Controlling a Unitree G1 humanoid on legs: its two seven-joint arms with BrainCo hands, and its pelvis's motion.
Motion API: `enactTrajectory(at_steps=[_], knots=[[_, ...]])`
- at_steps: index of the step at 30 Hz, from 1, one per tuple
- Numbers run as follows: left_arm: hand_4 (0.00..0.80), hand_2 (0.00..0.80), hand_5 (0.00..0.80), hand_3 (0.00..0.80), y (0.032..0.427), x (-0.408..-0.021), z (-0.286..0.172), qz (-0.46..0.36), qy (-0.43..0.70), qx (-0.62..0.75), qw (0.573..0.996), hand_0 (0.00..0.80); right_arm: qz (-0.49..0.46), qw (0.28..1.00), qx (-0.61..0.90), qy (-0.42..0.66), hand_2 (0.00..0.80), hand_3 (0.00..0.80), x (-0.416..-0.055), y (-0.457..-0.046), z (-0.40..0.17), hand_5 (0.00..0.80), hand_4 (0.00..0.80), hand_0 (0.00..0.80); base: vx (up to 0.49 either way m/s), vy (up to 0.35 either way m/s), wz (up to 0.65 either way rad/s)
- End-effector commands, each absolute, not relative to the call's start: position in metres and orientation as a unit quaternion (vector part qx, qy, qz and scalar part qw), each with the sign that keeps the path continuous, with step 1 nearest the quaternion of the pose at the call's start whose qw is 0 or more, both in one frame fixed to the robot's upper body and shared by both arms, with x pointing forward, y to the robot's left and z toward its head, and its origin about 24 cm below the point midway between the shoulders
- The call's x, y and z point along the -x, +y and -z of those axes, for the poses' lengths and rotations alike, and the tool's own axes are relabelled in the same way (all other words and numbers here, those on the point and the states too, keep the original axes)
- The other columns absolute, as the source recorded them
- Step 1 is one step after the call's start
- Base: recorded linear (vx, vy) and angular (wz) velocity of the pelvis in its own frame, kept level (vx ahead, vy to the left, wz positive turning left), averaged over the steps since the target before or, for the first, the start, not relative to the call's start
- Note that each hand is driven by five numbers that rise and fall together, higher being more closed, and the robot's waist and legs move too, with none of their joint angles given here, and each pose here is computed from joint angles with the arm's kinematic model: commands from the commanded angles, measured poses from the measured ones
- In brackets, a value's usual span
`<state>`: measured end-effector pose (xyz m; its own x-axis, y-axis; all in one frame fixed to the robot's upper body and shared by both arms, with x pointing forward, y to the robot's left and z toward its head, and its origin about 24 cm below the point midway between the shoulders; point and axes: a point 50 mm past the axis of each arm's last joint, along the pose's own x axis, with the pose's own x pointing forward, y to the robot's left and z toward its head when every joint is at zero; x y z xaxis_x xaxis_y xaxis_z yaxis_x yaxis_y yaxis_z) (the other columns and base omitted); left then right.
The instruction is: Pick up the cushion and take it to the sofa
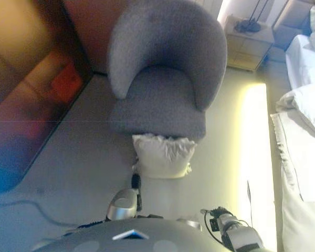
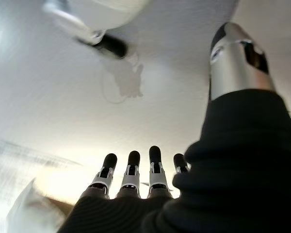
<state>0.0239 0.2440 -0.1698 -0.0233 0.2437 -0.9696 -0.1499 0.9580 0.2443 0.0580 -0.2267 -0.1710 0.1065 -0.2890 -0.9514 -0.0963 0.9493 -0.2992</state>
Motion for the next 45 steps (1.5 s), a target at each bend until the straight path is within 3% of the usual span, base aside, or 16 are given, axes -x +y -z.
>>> enactTrajectory(at_steps=[1, 11, 20, 24, 33, 45], knots=[[0.0, 0.0, 0.0, 0.0, 0.243, -0.029, 0.17, -0.12, 0.704, -0.044, 0.699, 0.0, 0.095, 0.747, 0.174, 0.634, 0.0, 0.0, -0.071, -0.251, 0.163, 0.0, 0.0, 0.0, 0.452, 0.275, 0.0], [0.0, 0.0, 0.0, 0.0, 0.249, -0.103, 0.156, -0.125, 0.649, -0.051, 0.749, 0.0, 0.11, 0.803, 0.137, 0.57, 0.0, 0.0, -0.115, -0.24, 0.155, 0.0, 0.0, 0.0, 0.206, -0.05, 0.21], [0.0, 0.0, 0.0, 0.0, 0.248, -0.078, 0.162, -0.162, 0.648, -0.045, 0.742, 0.0, 0.073, 0.792, 0.168, 0.582, 0.0, 0.0, -0.102, -0.238, 0.159, 0.0, 0.0, 0.0, 0.134, -0.168, 0.25], [0.0, 0.0, 0.0, 0.0, 0.25, -0.091, 0.159, -0.172, 0.624, -0.051, 0.76, 0.0, 0.078, 0.794, 0.164, 0.581, 0.0, 0.0, -0.112, -0.238, 0.156, 0.0, 0.0, 0.0, -0.035, -0.203, 0.14], [0.0, 0.0, 0.0, 0.0, 0.233, -0.155, 0.143, -0.156, 0.522, -0.059, 0.836, 0.0, 0.149, 0.828, 0.17, 0.513, 0.0, 0.0, -0.163, -0.257, 0.133, 0.0, 0.0, 0.0, -0.208, 0.025, 0.34], [0.0, 0.0, 0.0, 0.0, 0.202, -0.265, 0.081, -0.125, 0.332, -0.188, 0.916, 0.0, 0.242, 0.904, 0.195, 0.294, 0.0, 0.0, -0.28, -0.248, 0.052, 0.0, 0.0, 0.0, -0.125, 0.137, -0.08]])
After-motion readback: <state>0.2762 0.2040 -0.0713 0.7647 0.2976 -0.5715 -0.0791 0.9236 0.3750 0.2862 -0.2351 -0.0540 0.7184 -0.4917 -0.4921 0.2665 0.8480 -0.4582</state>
